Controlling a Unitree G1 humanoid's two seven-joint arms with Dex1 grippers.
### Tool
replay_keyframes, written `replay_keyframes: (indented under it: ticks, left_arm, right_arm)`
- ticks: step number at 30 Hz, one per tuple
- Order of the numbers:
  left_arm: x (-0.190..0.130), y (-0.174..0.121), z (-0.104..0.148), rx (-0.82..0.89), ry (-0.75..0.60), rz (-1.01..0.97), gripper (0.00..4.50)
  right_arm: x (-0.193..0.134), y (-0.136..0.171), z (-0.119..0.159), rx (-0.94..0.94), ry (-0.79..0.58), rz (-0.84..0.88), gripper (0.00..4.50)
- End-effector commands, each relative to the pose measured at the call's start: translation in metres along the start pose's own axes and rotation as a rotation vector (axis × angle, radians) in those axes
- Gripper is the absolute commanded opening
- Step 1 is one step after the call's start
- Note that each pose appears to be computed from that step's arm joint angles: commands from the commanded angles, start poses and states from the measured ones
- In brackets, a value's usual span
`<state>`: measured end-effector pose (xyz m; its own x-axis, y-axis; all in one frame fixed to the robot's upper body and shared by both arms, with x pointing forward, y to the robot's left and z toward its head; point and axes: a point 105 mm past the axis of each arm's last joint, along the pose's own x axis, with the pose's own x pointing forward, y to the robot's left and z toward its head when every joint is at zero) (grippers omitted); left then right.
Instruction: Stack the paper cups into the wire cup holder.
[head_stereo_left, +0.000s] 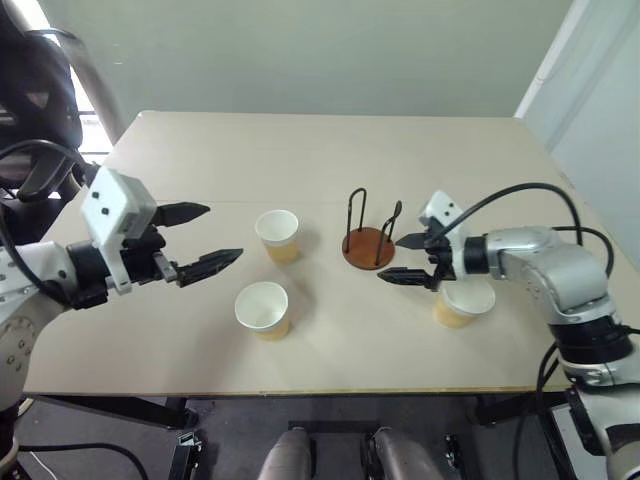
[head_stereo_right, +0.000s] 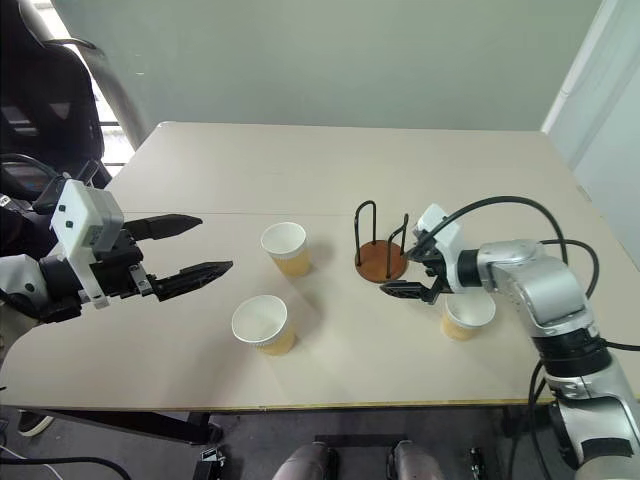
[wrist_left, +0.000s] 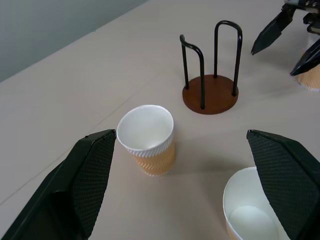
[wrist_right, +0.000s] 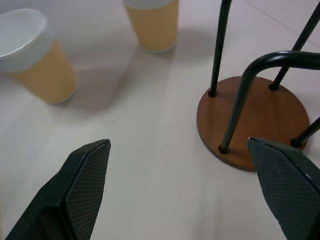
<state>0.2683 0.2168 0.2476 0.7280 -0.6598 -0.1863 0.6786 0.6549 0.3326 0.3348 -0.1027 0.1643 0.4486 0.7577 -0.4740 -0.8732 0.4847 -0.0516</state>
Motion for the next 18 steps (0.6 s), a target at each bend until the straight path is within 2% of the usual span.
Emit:
replay_keyframes:
  ticks: [1, 16, 18]
  left_arm:
    - [-0.005, -0.001, 0.011, 0.045, -0.018, 0.023, 4.48]
    - [-0.010, -0.004, 0.013, 0.050, -0.014, 0.044, 4.48]
    - [-0.010, -0.004, 0.013, 0.051, -0.013, 0.047, 4.50]
  right_arm:
    - [0.008, -0.004, 0.010, -0.032, -0.018, -0.042, 4.50]
    - [0.032, -0.001, 0.029, -0.064, -0.086, -0.033, 4.50]
    - [0.033, -0.004, 0.035, -0.073, -0.118, -0.053, 4.14]
